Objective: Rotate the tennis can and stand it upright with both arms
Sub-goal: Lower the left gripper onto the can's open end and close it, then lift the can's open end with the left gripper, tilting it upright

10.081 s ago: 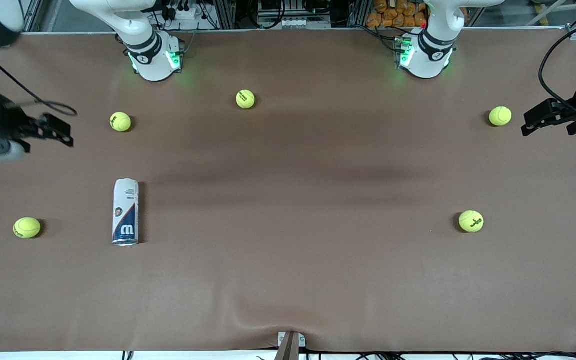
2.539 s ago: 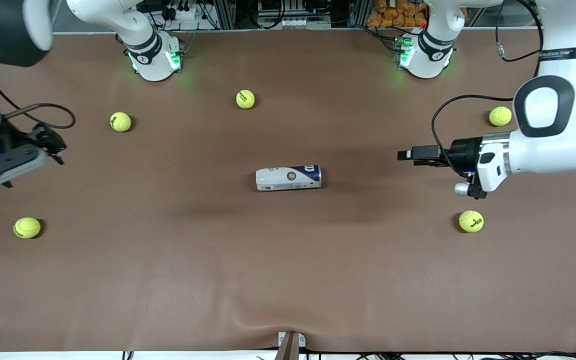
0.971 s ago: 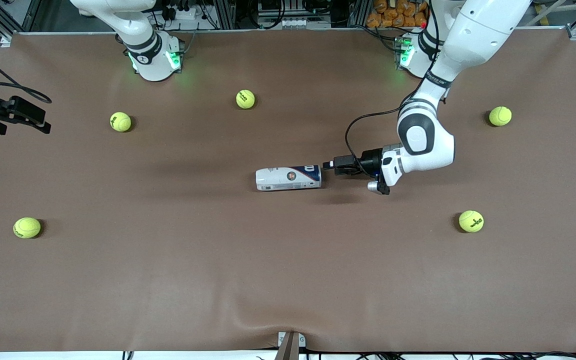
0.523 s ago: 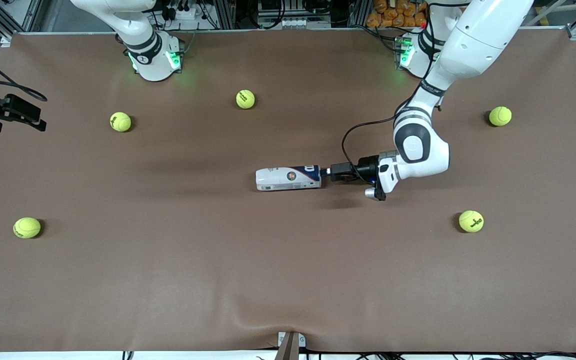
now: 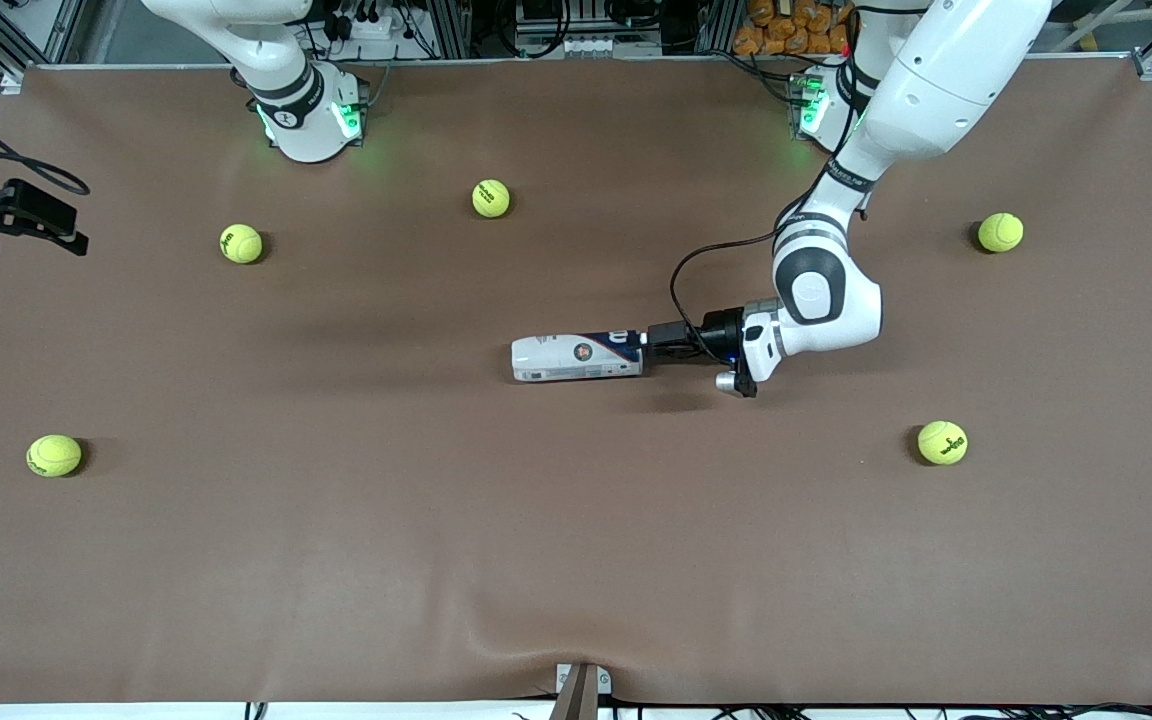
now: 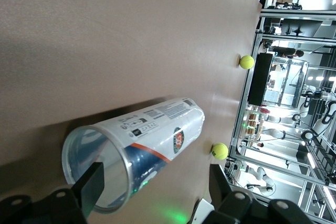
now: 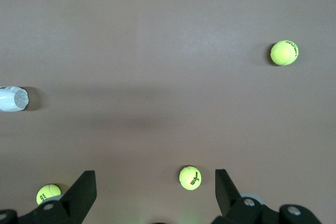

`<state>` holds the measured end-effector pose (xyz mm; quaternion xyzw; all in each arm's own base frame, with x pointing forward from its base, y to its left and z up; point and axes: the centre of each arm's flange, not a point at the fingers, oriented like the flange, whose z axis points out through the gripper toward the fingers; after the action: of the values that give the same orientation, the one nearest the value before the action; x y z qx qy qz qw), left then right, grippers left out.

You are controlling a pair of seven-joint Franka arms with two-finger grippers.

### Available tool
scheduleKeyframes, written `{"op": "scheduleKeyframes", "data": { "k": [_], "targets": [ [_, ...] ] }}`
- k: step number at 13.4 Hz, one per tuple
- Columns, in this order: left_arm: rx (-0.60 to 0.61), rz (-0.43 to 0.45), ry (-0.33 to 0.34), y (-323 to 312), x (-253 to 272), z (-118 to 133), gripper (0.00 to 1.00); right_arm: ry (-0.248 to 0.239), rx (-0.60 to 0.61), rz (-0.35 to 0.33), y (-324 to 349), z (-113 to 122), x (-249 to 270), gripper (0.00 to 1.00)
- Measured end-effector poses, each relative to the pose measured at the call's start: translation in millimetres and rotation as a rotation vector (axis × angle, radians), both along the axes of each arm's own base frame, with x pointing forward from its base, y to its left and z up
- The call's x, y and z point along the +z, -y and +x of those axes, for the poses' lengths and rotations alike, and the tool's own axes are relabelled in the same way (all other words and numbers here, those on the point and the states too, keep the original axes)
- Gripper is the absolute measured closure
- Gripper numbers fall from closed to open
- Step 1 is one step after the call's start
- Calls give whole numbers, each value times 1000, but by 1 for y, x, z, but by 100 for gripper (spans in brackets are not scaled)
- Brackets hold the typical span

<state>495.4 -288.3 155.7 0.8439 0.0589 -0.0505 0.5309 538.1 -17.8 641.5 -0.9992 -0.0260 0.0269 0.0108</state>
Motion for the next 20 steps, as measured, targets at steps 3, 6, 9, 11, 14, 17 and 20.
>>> {"op": "scheduleKeyframes", "data": {
  "k": [3, 6, 9, 11, 14, 17, 20],
  "targets": [
    [5, -10, 11, 3, -6, 3, 19, 9, 2, 0, -1, -1, 4, 0],
    [9, -20, 16, 7, -8, 6, 46, 13, -8, -1, -4, -1, 6, 0],
    [10, -21, 12, 7, -11, 7, 51, 15, -9, -1, -6, 0, 7, 0],
    [11, -21, 11, 7, -12, 7, 60, 16, -8, -1, -6, 0, 8, 0],
    [13, -32, 23, 10, -6, 12, 94, 17, -6, -1, -7, 0, 8, 0],
    [15, -55, 53, 17, 9, 25, 94, 17, -5, -1, -8, 0, 8, 0],
    [43, -73, 43, 23, 34, 42, 95, 17, -2, -1, -9, 0, 8, 0]
  ]
}}
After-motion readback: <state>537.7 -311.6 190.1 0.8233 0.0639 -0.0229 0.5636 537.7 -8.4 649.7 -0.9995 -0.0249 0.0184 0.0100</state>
